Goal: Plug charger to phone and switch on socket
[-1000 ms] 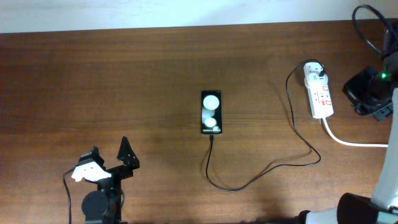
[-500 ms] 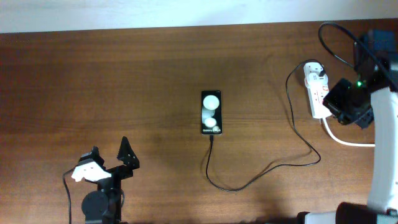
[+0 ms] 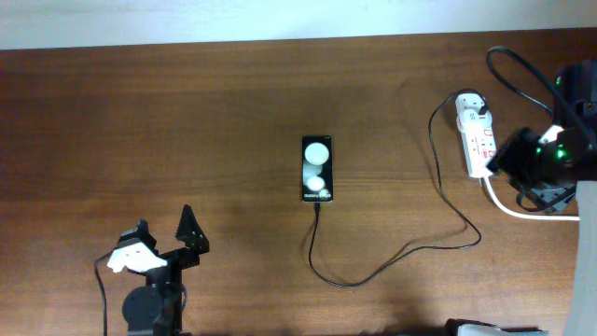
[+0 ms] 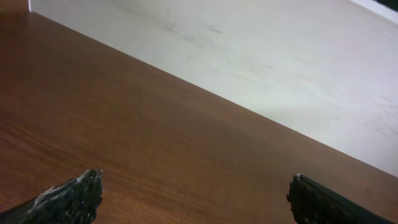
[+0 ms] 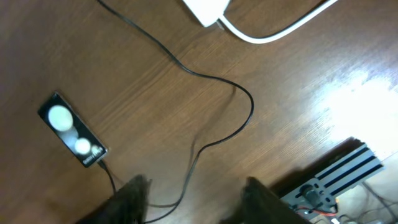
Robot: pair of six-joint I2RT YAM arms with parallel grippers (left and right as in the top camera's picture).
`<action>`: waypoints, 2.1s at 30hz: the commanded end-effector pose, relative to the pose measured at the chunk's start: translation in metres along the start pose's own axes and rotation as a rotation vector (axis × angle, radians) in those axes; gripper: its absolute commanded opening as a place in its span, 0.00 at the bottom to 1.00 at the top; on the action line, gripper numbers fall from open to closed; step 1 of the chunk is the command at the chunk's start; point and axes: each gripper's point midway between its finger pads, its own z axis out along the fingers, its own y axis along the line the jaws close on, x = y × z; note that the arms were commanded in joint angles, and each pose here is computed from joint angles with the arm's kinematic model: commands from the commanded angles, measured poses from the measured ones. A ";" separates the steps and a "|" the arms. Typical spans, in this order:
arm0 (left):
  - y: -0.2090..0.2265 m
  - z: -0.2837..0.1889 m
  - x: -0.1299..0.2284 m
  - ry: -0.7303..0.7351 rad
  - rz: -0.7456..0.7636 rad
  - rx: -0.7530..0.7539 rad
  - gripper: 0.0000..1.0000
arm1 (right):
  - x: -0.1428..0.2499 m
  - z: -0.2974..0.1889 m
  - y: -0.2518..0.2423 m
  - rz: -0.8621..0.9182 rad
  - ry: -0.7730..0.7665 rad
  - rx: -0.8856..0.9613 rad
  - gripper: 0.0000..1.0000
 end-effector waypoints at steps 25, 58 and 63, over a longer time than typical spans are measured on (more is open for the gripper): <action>0.002 0.000 0.001 -0.001 0.019 -0.006 0.99 | 0.013 -0.035 -0.010 -0.003 -0.117 -0.068 0.99; 0.002 0.000 0.001 -0.001 0.019 -0.006 0.99 | 0.060 -0.001 0.021 -0.353 -1.232 -0.842 0.99; 0.002 0.000 0.001 -0.001 0.019 -0.006 0.99 | 0.050 0.047 0.018 -0.259 -1.199 -0.819 0.99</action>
